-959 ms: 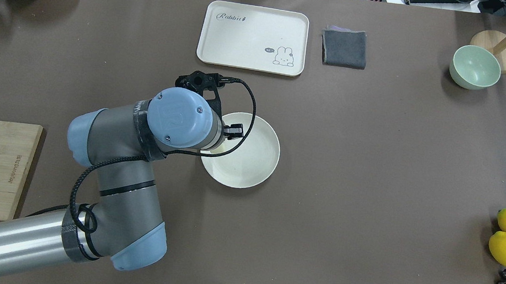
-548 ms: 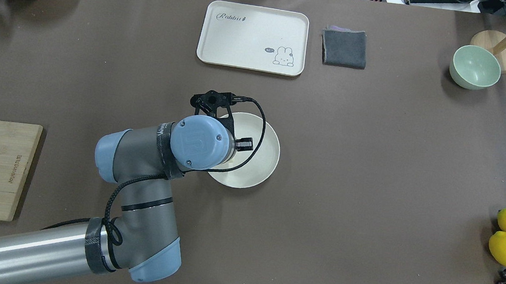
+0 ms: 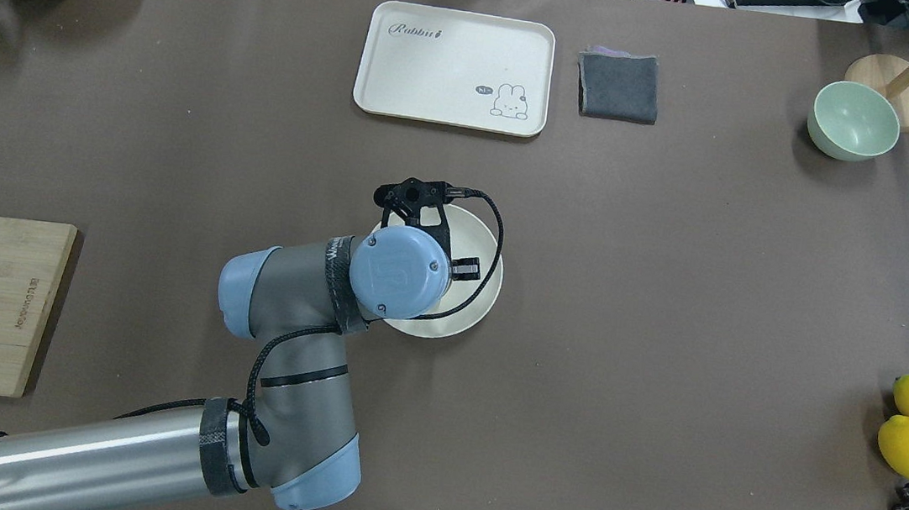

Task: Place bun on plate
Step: 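Carry the bun with the left gripper over the white plate and lower it, then open the left gripper and withdraw it from the plate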

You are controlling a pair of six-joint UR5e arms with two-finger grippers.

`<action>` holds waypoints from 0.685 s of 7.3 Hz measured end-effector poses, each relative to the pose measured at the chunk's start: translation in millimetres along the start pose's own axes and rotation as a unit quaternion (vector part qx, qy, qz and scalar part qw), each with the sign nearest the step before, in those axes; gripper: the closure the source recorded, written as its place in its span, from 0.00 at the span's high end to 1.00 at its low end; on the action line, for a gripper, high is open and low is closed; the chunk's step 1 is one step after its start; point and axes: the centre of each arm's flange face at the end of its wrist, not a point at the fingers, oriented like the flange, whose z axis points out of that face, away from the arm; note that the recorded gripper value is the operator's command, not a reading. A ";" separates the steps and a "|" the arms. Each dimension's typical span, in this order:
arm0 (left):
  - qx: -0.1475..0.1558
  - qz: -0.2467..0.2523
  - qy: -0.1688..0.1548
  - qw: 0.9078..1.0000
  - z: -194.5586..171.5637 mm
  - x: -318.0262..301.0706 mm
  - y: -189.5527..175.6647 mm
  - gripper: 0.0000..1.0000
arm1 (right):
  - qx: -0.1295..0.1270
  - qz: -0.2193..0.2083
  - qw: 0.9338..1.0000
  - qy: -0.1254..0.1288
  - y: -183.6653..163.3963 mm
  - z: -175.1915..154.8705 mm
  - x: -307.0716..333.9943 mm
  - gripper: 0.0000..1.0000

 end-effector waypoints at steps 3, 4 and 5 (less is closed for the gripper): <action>0.001 0.001 0.002 1.000 2.7 -0.6 -0.5 0.97 | 0.003 -0.001 1.000 -0.001 -4.0 -2.6 -2.1 1.00; 0.003 -0.001 0.009 1.000 -6.6 1.4 -5.7 0.97 | 0.004 -0.002 1.000 -0.001 -5.2 -3.5 -2.9 1.00; 0.009 -0.002 0.016 1.000 -24.7 -1.0 -22.2 0.98 | 0.005 -0.003 1.000 -0.001 -6.3 -4.4 -3.6 1.00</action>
